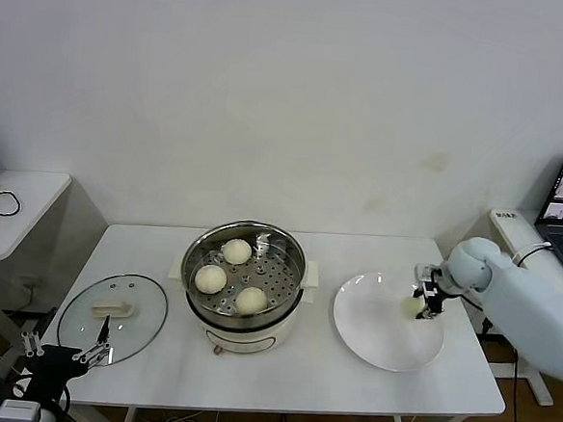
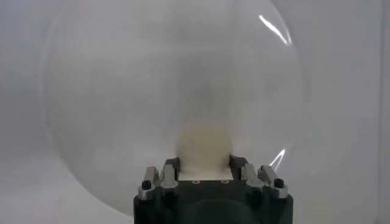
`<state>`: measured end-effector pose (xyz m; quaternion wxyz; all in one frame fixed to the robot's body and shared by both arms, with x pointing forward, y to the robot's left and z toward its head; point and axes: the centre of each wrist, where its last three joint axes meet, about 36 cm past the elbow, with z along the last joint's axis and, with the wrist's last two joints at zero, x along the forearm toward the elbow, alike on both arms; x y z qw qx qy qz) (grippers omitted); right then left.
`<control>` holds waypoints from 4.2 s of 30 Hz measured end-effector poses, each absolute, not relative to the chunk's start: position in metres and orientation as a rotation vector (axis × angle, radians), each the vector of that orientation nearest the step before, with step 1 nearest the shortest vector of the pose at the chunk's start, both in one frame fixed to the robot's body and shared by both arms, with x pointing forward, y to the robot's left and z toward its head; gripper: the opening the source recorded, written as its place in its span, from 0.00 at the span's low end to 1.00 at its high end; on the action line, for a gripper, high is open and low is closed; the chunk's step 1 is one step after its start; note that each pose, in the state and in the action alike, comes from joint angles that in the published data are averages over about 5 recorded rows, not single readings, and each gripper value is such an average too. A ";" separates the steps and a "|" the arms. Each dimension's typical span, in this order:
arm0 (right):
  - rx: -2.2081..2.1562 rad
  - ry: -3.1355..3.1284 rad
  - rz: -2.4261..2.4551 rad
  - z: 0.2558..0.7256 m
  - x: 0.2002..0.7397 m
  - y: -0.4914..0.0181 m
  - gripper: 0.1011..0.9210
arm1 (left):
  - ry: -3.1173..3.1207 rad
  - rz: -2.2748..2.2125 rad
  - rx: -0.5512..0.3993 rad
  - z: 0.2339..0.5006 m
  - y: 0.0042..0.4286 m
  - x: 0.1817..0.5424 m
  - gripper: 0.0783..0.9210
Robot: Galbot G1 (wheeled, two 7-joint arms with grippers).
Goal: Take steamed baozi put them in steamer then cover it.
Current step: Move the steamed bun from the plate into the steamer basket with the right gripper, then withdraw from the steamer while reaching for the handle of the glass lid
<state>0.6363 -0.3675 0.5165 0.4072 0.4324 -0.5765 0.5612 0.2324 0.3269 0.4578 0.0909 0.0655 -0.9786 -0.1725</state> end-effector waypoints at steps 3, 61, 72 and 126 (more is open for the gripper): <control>1.099 -1.480 1.444 0.543 0.642 -0.357 0.53 | -2.912 -0.513 0.193 0.458 0.327 0.233 0.88; 1.365 -1.511 1.487 0.579 0.643 -0.036 0.56 | -2.928 -0.492 0.238 0.456 0.335 0.241 0.88; 1.372 -1.534 1.496 0.590 0.643 -0.041 0.85 | -2.927 -0.495 0.238 0.457 0.336 0.241 0.88; 0.219 -3.222 0.546 0.375 0.352 -0.328 0.88 | -2.675 -1.303 0.230 0.394 0.376 0.259 0.88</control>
